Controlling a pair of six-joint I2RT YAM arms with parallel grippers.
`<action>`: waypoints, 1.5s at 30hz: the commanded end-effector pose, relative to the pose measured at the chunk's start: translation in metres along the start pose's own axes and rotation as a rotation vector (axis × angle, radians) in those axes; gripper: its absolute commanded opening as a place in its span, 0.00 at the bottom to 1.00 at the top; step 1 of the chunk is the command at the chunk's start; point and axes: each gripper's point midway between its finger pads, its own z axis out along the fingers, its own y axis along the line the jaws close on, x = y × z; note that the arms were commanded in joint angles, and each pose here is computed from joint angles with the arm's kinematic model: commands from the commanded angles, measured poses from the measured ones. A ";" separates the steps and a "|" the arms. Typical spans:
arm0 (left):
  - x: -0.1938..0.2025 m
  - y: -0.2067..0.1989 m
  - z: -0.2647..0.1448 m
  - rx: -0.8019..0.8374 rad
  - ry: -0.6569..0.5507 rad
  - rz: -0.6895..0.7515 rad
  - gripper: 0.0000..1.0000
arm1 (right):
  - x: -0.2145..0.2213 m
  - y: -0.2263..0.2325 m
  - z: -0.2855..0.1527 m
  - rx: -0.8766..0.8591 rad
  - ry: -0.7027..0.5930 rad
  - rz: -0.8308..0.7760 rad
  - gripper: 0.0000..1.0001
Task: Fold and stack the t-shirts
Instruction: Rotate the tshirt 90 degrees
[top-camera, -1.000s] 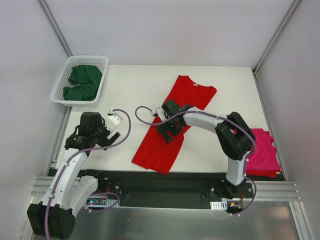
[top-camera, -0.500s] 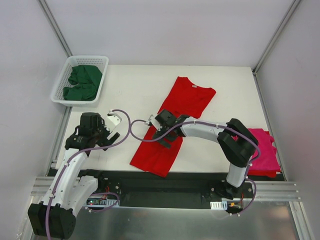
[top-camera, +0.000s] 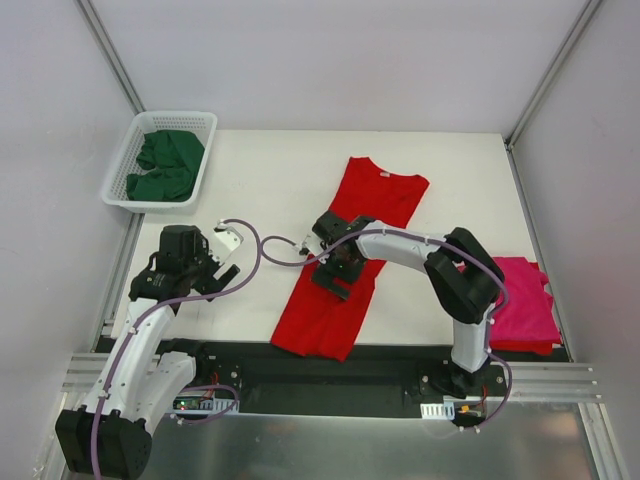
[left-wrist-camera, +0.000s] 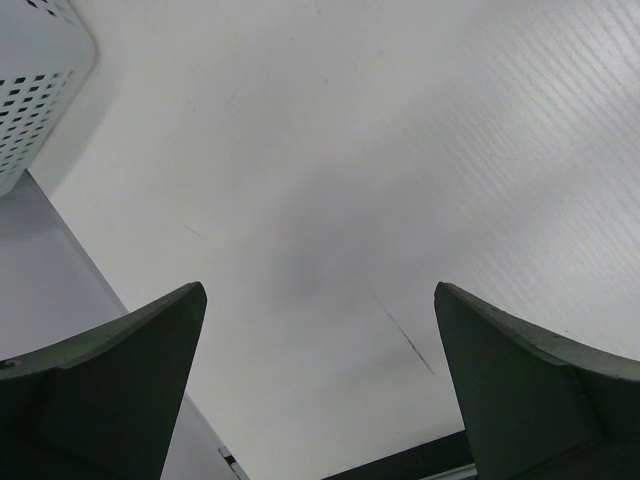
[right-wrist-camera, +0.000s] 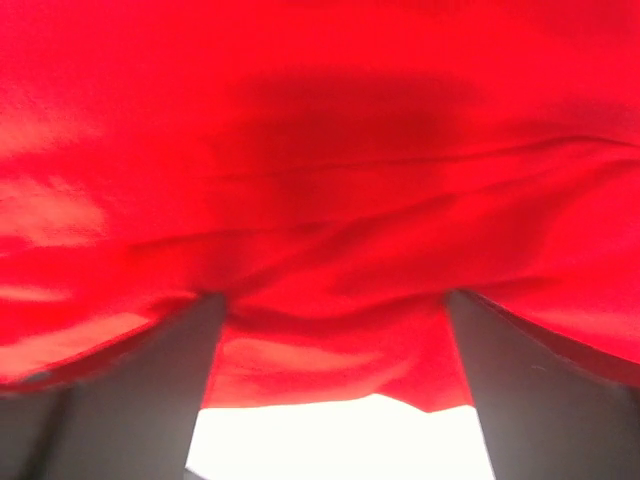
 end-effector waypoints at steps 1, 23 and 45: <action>-0.005 0.008 -0.003 -0.026 -0.019 0.001 0.99 | 0.071 0.021 -0.004 -0.131 0.308 -0.043 0.96; -0.006 0.011 -0.005 -0.043 -0.017 0.011 1.00 | 0.111 0.000 -0.044 -0.209 0.486 0.024 0.96; -0.002 0.006 -0.002 -0.019 -0.007 -0.001 0.99 | 0.016 -0.179 -0.019 0.237 0.174 0.197 0.96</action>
